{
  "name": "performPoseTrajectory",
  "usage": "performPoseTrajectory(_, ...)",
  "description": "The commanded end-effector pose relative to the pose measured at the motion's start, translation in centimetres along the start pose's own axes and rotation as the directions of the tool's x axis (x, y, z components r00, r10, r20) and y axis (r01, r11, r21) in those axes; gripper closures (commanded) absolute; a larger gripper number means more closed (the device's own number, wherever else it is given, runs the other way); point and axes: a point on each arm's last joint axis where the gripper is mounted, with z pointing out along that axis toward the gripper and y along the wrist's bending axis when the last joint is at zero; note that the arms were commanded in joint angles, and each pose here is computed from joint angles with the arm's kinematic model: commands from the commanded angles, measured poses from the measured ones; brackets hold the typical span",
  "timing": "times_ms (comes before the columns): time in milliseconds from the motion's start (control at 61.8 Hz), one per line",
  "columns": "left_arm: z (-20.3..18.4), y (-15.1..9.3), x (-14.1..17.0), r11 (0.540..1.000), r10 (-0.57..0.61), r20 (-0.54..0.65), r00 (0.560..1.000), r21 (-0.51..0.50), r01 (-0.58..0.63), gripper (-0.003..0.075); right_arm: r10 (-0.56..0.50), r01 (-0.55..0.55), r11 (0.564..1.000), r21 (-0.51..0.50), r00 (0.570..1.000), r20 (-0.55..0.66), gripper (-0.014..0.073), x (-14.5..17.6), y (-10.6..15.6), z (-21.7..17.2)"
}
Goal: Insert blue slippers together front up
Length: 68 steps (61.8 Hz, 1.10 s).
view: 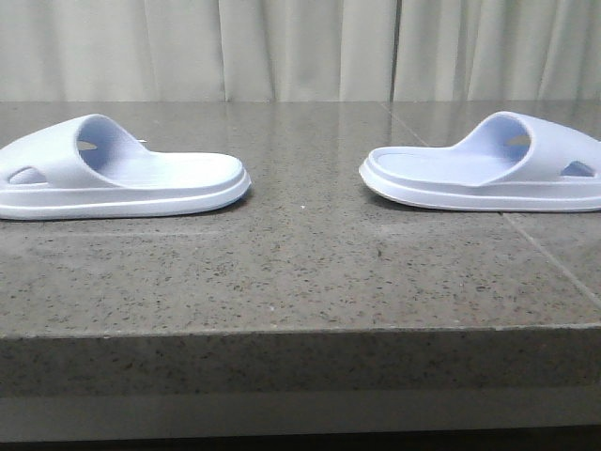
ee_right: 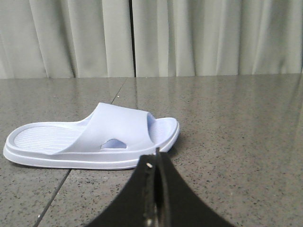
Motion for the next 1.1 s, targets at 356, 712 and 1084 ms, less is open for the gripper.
performPoseTrajectory(356,-0.2,0.0,-0.6,1.000,-0.011,0.086,0.996,0.006,0.010,0.0741,-0.011,0.012,1.000,-0.004,0.994,0.111,0.0713,-1.1,0.1,-0.2)
performPoseTrajectory(712,-0.2,0.0,-0.6,1.000,-0.011,0.092,0.996,0.005,0.010,0.0741,-0.011,0.012,1.000,-0.004,0.994,0.111,0.0713,-1.1,0.1,-0.2)
performPoseTrajectory(1084,-0.8,-0.2,-5.4,0.999,-0.051,0.207,0.977,0.018,0.048,0.0741,-0.011,0.012,1.000,-0.001,0.993,0.118,0.0713,-3.8,0.3,-0.6)
